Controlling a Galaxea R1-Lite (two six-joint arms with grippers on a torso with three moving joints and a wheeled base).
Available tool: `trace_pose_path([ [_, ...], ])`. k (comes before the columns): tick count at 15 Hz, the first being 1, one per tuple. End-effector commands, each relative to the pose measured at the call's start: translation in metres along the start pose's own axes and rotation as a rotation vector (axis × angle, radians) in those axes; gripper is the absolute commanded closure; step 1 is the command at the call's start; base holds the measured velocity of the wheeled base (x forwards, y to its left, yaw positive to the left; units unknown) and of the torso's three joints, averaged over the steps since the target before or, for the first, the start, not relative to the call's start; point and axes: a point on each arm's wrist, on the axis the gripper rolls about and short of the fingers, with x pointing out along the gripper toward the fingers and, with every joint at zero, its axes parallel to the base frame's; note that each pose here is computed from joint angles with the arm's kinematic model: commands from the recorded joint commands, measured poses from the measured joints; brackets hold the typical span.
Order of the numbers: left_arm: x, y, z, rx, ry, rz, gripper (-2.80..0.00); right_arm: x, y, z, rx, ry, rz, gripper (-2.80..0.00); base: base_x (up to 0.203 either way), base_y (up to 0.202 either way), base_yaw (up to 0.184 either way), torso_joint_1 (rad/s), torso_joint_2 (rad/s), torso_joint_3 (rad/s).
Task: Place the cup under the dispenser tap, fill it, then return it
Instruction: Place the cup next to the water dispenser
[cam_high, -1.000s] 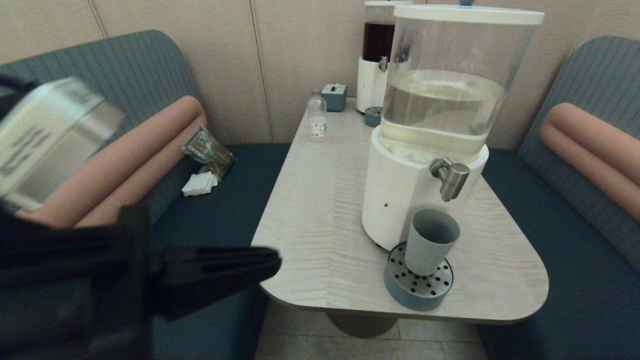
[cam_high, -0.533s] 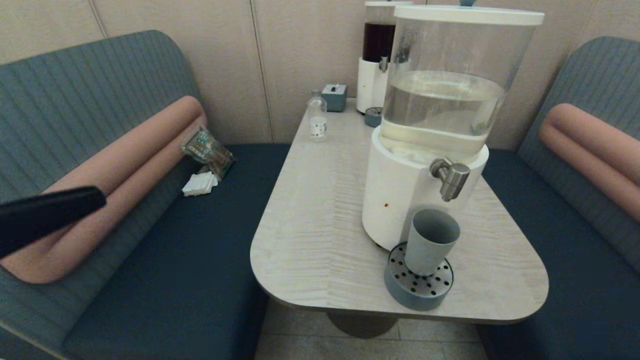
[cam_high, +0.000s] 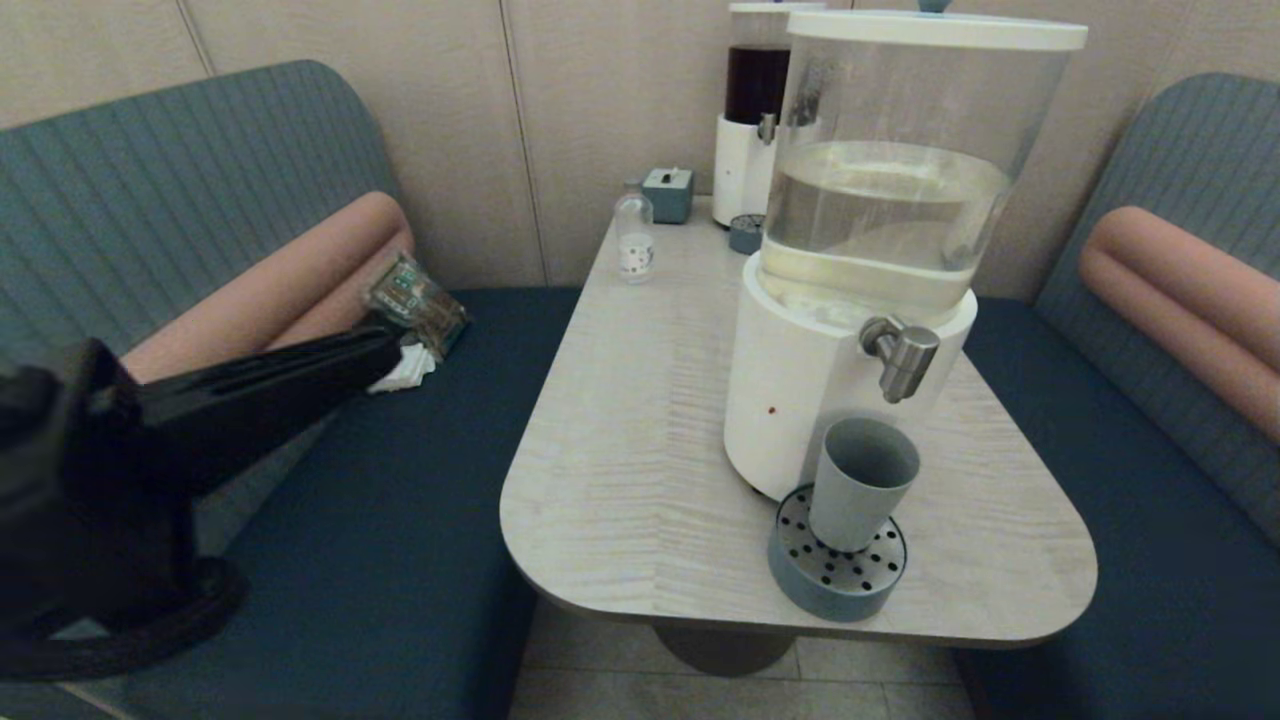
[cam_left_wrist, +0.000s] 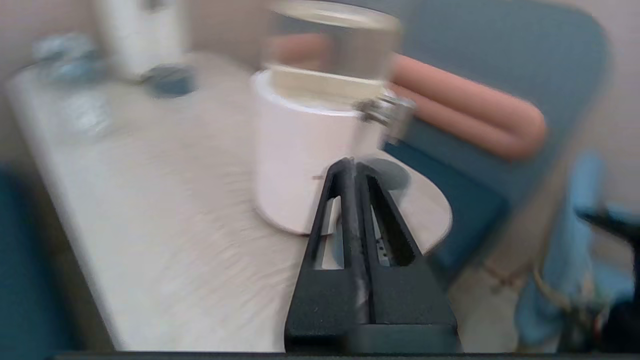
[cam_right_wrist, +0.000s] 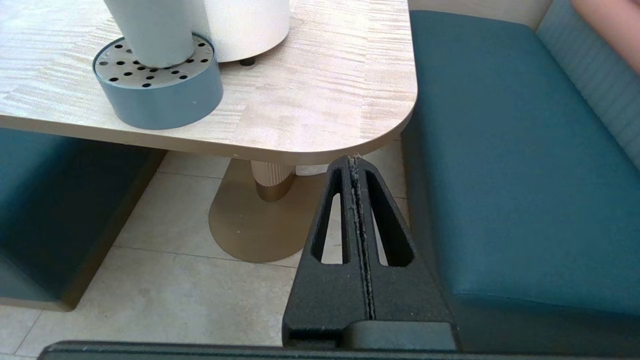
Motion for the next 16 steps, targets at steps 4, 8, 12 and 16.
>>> trace_pose_path([
  [4,0.024,0.007,-0.033,0.024,0.082,-0.124,-2.80,0.000,0.000,0.000,-0.001,0.002,0.000,0.00,0.000,0.000,0.000,0.000,0.00,0.000],
  [8,0.039,0.012,-0.062,0.150,0.180,-0.207,-2.80,0.000,0.000,0.000,-0.001,0.000,0.000,0.00,0.000,0.000,0.000,0.000,0.00,0.000],
  [12,0.080,0.025,-0.087,0.222,0.094,-0.304,-2.80,0.000,0.000,0.000,-0.001,0.002,0.000,0.00,0.000,0.000,0.000,0.000,0.00,0.000],
  [16,0.107,0.036,-0.109,0.244,0.056,-0.369,-2.80,0.000,0.000,0.000,0.000,0.000,0.000,0.00,0.000,0.000,0.000,0.000,0.00,0.000],
])
